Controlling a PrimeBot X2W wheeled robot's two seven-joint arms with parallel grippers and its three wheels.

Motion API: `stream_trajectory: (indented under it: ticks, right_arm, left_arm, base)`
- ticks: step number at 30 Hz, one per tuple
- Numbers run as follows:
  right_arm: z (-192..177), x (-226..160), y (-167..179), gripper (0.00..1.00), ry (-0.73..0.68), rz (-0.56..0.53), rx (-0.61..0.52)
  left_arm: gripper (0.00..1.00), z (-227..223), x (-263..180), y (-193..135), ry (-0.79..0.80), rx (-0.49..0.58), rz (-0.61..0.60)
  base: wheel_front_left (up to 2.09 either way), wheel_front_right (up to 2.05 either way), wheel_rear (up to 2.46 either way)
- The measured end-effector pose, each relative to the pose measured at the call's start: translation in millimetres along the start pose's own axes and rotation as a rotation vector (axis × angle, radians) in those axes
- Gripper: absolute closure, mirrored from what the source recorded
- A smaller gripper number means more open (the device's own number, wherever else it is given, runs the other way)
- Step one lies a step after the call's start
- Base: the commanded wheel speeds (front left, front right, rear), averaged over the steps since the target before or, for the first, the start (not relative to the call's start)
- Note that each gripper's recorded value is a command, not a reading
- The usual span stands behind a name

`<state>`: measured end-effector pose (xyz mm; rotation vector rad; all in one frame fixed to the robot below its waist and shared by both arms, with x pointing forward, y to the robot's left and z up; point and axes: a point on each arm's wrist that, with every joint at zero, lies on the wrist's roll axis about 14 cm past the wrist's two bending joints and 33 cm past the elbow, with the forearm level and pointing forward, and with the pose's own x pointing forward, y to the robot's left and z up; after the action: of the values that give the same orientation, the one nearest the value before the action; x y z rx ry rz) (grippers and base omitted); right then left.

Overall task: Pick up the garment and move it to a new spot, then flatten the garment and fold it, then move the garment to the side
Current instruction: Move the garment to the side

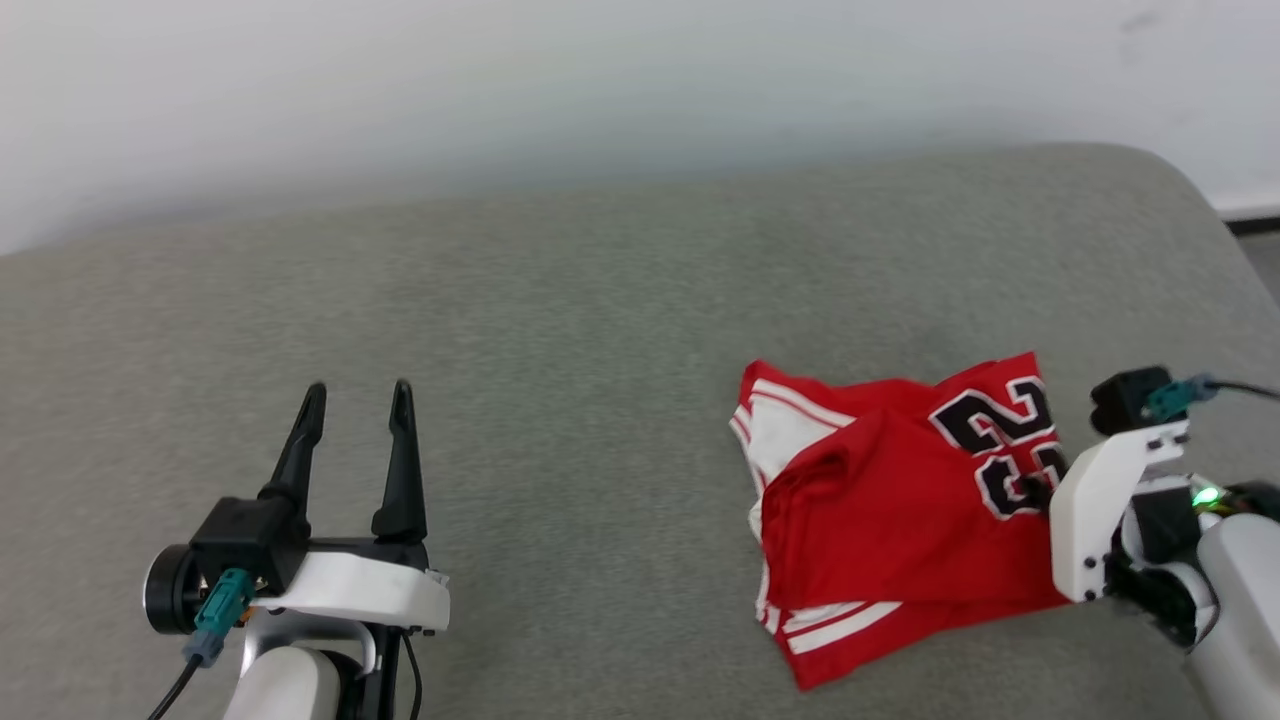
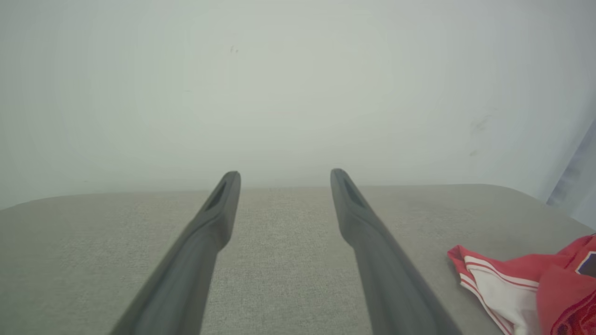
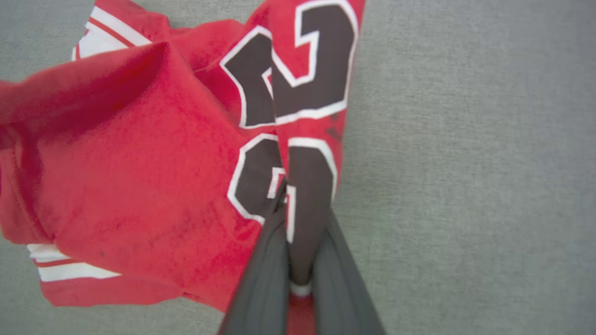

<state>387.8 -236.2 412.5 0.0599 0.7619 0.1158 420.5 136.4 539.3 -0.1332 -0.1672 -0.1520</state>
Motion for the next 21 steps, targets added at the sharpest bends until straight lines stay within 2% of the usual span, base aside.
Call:
stream_trajectory:
  ticks: [5,11,18,21]
  right_arm:
    - [1.7,-21.2,-63.5,1.0,0.006,-0.166,-0.02]
    - [17.0,-27.1,-128.8,1.0,-0.023,-0.339,-0.006]
    - [34.4,-28.6,-206.9,1.0,-0.084,-0.55,0.036]
    - [26.7,-24.0,-228.8,1.0,-0.069,-0.616,0.054]
  left_arm:
    - [0.0,-6.1,32.2,-44.7,-0.015,-0.025,-0.138]
    - [0.0,-29.4,69.8,-79.8,0.003,-0.046,-0.264]
    - [0.0,-63.7,110.5,-100.9,0.019,-0.058,-0.359]
    - [0.0,-84.1,119.4,-103.2,0.042,-0.066,-0.378]
  base:
    - [0.0,0.0,0.0]
    - [0.0,0.0,0.0]
    - [0.0,0.0,0.0]
    - [0.0,0.0,0.0]
